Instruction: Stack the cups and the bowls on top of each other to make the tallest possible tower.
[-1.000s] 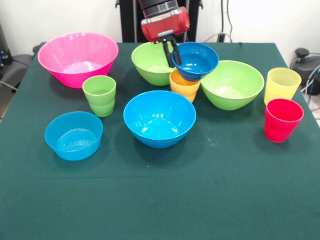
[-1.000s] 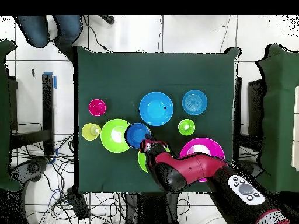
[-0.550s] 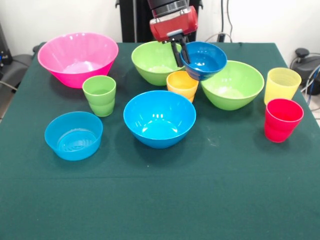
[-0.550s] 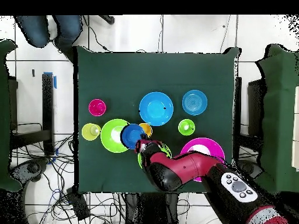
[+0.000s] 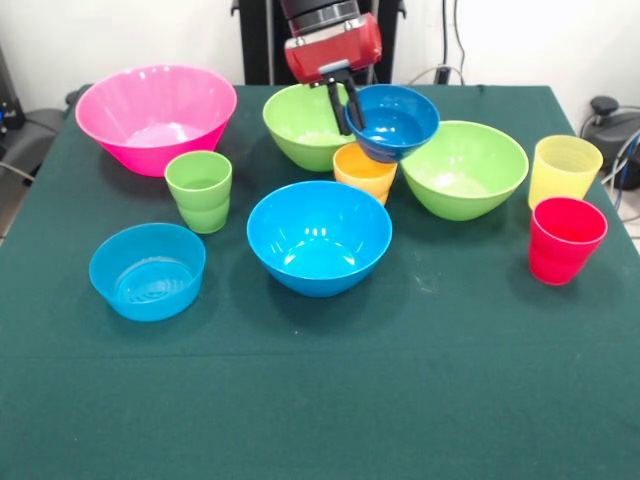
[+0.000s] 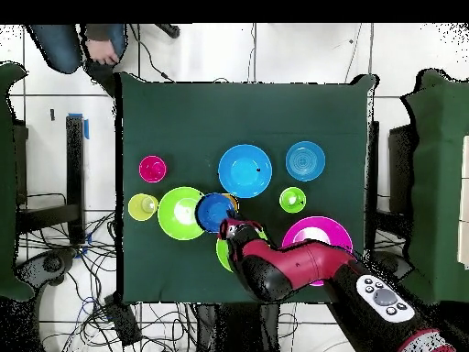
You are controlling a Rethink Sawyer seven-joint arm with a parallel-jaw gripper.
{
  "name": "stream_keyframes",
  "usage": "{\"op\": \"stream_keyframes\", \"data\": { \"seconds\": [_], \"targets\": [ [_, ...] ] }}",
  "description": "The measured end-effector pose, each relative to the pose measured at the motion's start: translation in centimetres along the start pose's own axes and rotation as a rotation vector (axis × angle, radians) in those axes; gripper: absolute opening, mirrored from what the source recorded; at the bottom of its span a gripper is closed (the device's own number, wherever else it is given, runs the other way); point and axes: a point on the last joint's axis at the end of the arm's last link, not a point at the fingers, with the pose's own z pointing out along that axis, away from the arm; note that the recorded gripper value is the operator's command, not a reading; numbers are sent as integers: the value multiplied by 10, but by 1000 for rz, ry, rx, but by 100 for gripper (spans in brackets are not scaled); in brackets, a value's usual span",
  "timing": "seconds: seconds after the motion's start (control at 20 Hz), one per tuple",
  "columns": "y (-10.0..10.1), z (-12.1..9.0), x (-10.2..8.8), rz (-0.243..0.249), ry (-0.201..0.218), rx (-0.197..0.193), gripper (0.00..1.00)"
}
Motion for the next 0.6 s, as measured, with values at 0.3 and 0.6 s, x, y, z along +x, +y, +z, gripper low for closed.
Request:
{"op": "stream_keyframes", "data": {
  "seconds": [0.3,0.6],
  "targets": [
    [-5,-1,-4,6,-9,4,0],
    [-2,3,-6,-6,-26,6,0]
  ]
}}
